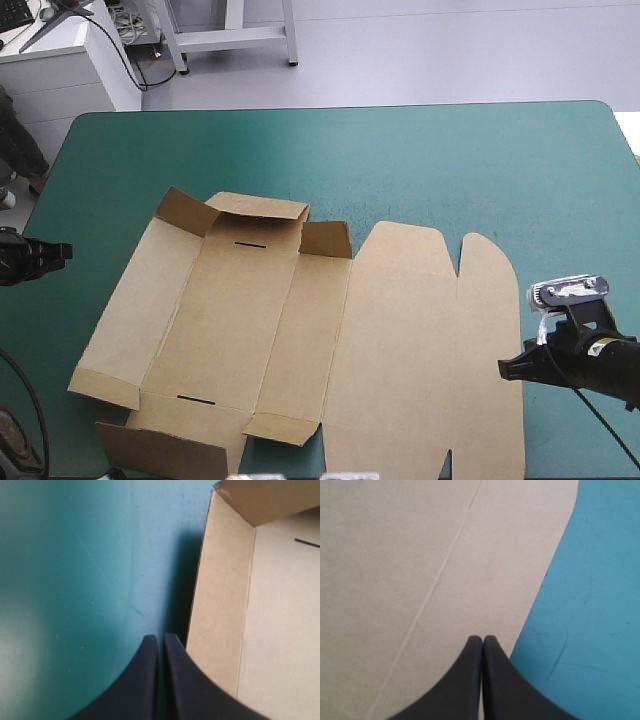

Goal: Fold the box

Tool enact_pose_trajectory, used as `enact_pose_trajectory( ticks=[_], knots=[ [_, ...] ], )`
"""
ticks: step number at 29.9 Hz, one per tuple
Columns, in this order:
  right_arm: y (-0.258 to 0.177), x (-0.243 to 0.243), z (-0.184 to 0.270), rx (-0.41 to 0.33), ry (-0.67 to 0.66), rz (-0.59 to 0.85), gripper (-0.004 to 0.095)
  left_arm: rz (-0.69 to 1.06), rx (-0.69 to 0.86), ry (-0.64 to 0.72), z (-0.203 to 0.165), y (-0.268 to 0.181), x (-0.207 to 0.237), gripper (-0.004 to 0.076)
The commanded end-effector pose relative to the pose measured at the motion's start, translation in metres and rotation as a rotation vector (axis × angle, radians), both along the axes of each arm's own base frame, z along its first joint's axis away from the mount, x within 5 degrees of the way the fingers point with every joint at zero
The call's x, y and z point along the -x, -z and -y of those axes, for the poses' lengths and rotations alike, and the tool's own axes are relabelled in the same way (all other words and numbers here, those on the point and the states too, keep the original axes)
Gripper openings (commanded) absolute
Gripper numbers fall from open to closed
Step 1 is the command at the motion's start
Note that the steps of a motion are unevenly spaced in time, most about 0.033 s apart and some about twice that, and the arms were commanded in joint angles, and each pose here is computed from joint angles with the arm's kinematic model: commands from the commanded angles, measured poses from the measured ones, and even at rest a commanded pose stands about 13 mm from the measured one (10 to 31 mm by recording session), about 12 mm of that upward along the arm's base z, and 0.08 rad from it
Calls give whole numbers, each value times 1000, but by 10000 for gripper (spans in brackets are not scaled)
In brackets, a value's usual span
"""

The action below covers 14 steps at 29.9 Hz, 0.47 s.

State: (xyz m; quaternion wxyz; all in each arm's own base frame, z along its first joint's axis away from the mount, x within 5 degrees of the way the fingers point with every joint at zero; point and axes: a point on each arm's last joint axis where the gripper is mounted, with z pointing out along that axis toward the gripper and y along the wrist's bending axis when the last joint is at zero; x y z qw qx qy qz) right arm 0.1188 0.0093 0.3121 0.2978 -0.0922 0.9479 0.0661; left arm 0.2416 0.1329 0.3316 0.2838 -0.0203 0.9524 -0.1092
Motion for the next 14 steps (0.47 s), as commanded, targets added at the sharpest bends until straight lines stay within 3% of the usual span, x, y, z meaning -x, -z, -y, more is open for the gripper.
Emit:
enact_pose_trajectory(
  ticks=[1, 7, 9, 14],
  knots=[
    [-10, -4, 0, -9, 7, 73, -19, 68, -6, -6, 4, -18, 2, 127],
    [-10, -4, 0, -5, 2, 76, -19, 63, 25, -32, 5, -18, 2, 589],
    [-10, -4, 0, -4, -1, 77, -19, 49, 61, -64, 6, -16, 3, 653],
    [-10, -4, 0, -3, -1, 77, -19, -3, 82, -32, 9, 6, 7, 652]
  ],
)
